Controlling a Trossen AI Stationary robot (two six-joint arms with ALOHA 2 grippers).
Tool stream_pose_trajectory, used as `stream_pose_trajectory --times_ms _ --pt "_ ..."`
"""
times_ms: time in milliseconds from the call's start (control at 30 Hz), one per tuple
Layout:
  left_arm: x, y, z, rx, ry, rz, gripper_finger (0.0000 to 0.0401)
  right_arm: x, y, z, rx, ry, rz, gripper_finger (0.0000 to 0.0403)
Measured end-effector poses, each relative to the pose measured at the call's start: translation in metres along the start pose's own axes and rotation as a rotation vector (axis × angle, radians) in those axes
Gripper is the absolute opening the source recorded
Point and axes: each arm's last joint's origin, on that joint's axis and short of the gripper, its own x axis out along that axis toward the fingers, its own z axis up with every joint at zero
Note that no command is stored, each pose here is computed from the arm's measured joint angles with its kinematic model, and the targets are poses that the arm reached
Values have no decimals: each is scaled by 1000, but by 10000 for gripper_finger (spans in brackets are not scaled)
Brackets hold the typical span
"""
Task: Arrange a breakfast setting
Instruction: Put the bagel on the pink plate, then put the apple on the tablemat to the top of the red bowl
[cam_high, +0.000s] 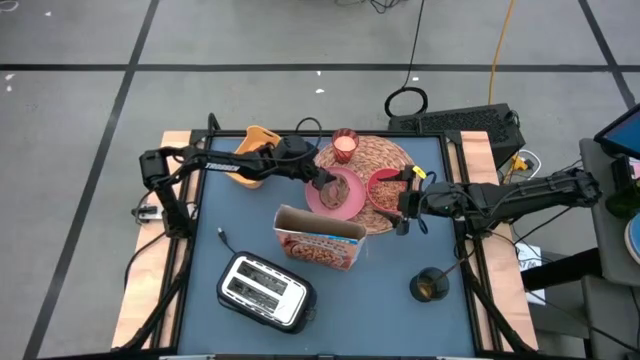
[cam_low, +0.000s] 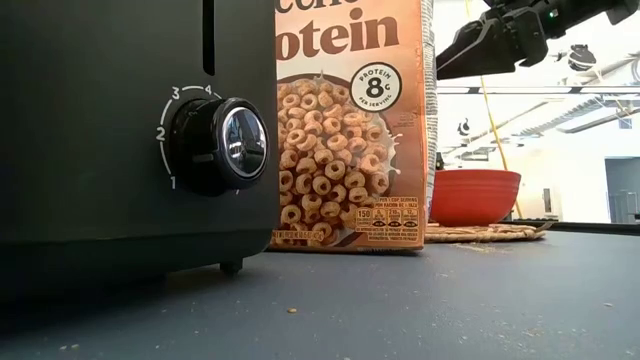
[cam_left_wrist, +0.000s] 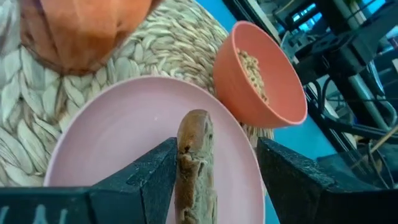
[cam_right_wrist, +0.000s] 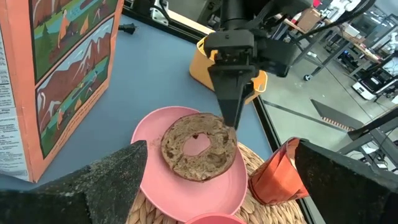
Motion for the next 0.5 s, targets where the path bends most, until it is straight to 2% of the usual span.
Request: stream_pose_trajectory --times_ms 233,500 --pt "-13 -2 13 58 -55 -17 225 0 0 0 -3 1 0 396" --pt "-55 -3 45 92 -186 1 225 0 0 0 -4 2 1 396"
